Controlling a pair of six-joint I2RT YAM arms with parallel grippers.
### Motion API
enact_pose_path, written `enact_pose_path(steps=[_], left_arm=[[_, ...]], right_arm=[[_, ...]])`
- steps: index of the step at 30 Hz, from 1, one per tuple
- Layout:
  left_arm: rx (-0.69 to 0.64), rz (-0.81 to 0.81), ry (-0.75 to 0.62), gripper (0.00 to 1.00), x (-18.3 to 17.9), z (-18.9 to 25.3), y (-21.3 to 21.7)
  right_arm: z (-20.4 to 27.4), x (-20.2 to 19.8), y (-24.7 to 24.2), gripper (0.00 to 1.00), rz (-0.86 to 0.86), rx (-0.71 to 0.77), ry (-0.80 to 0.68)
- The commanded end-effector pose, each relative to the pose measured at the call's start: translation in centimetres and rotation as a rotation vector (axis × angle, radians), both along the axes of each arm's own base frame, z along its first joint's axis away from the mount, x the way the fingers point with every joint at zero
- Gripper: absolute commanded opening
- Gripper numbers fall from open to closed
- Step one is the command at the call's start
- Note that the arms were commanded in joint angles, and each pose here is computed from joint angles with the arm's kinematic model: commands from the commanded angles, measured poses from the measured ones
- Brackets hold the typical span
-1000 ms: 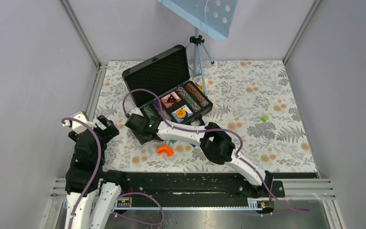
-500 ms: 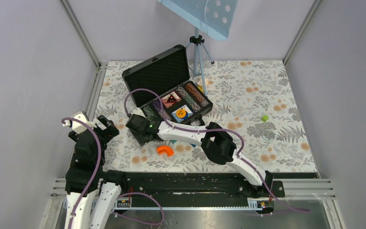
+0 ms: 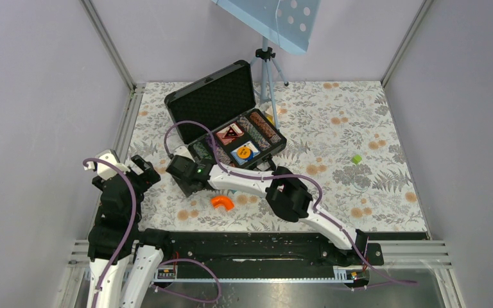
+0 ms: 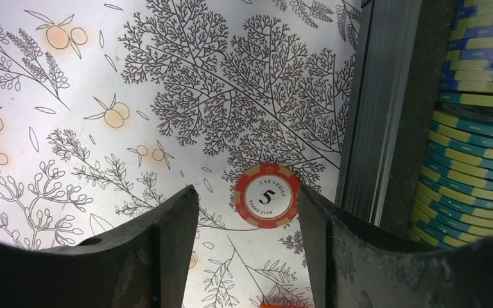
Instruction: Pack up texas hold em set
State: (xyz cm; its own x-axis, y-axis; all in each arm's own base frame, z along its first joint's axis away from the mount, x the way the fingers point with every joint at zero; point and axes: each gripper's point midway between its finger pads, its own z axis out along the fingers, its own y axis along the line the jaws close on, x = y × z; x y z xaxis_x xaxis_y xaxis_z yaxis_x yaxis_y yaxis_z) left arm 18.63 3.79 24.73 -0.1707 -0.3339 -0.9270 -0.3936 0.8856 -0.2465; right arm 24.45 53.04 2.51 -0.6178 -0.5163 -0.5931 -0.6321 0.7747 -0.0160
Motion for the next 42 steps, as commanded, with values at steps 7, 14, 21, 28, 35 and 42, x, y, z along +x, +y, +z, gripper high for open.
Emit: enact_pose_path(steps=[7,14,21,28,35,42], left_arm=[[0.008,0.014,-0.050,0.87,0.2,1.1,0.3],[0.009,0.013,-0.051,0.87,0.2,1.1,0.3],[0.009,0.010,-0.050,0.87,0.2,1.1,0.2],[0.009,0.011,-0.050,0.87,0.3,1.1,0.2],[0.008,0.007,-0.050,0.87,0.3,1.1,0.2],[0.008,0.005,-0.050,0.87,0.3,1.1,0.1]], right_arm=[[-3.5,0.5,-3.9,0.65,-0.050,-0.200,0.006],[-4.3,-0.3,-4.0,0.62,-0.041,-0.206,0.051],[-3.7,-1.6,-4.1,0.55,-0.025,-0.184,0.086],[-3.5,-3.7,-4.6,0.55,0.001,-0.174,0.103],[-3.4,-4.0,-5.5,0.64,-0.013,-0.185,0.080],[-3.7,-3.4,-6.6,0.70,-0.020,-0.239,0.043]])
